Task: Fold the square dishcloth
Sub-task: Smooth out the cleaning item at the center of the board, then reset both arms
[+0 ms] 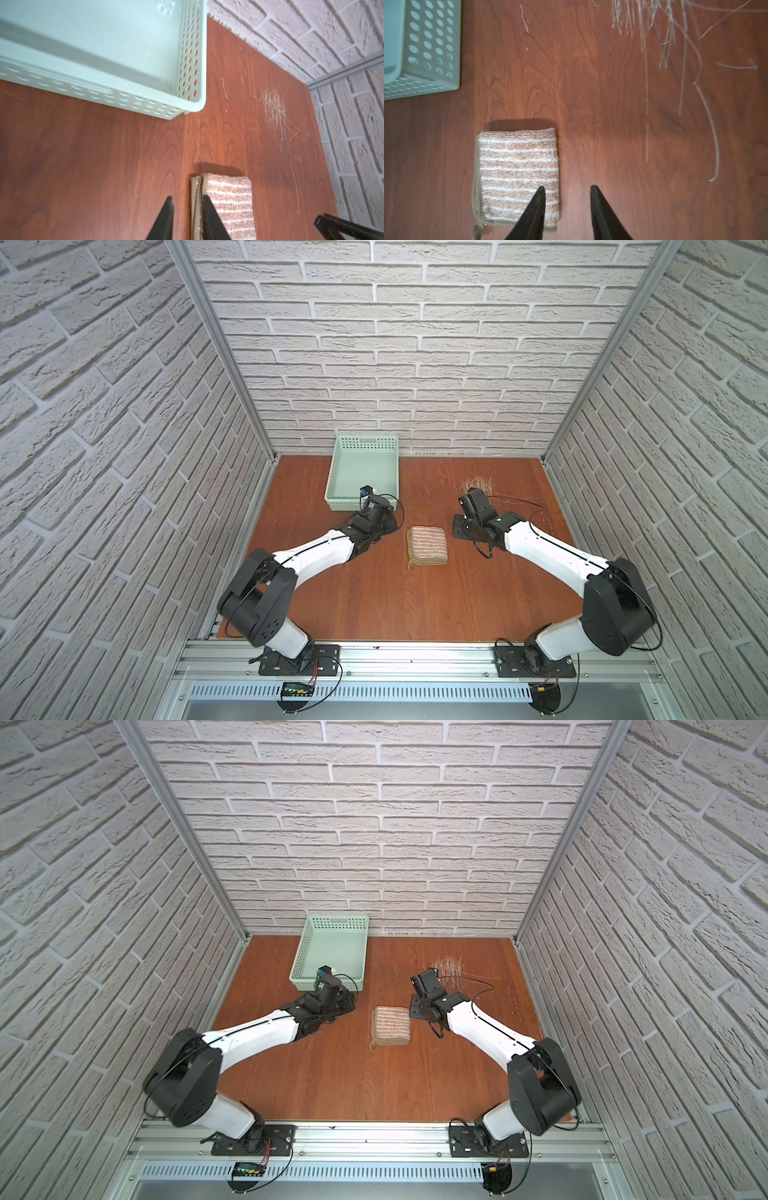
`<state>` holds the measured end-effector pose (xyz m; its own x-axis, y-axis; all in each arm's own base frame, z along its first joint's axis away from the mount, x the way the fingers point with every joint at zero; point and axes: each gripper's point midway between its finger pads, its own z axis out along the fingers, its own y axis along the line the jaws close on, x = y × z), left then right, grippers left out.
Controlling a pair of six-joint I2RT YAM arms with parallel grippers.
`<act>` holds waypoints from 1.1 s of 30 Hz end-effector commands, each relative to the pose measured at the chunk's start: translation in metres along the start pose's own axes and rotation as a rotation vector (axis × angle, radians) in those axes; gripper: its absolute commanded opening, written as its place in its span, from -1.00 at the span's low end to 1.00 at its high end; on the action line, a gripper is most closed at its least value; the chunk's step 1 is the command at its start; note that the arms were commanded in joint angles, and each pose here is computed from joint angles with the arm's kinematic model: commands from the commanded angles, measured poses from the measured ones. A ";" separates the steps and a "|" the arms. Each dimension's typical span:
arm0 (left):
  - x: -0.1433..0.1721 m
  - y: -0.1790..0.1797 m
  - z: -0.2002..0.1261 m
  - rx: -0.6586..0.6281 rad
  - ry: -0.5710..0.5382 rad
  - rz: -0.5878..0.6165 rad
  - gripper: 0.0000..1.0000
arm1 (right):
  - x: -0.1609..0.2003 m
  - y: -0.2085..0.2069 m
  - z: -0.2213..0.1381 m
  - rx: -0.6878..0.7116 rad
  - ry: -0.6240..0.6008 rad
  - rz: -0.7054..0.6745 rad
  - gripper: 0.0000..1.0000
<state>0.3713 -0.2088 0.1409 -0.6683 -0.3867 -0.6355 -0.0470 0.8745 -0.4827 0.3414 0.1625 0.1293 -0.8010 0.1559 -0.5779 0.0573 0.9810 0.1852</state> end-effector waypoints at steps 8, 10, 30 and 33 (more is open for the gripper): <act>-0.050 0.059 -0.102 -0.243 -0.287 0.082 0.39 | -0.031 -0.060 -0.065 0.215 -0.252 -0.023 0.65; -0.056 0.073 -0.118 -0.306 -0.324 0.095 0.77 | -0.036 -0.071 -0.075 0.252 -0.300 -0.013 0.74; -0.097 0.192 -0.180 -0.583 -0.488 0.088 0.97 | -0.054 -0.157 -0.095 0.469 -0.658 -0.017 1.00; -0.108 0.200 -0.175 -0.505 -0.498 0.057 0.96 | -0.054 -0.166 -0.087 0.473 -0.679 -0.027 0.99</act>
<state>0.2858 0.0676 0.2074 -0.3016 -0.3154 -0.8998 -0.5580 0.8236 -0.1017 0.3113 -0.0160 0.1811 -0.3835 0.0389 -0.9227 0.4113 0.9018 -0.1329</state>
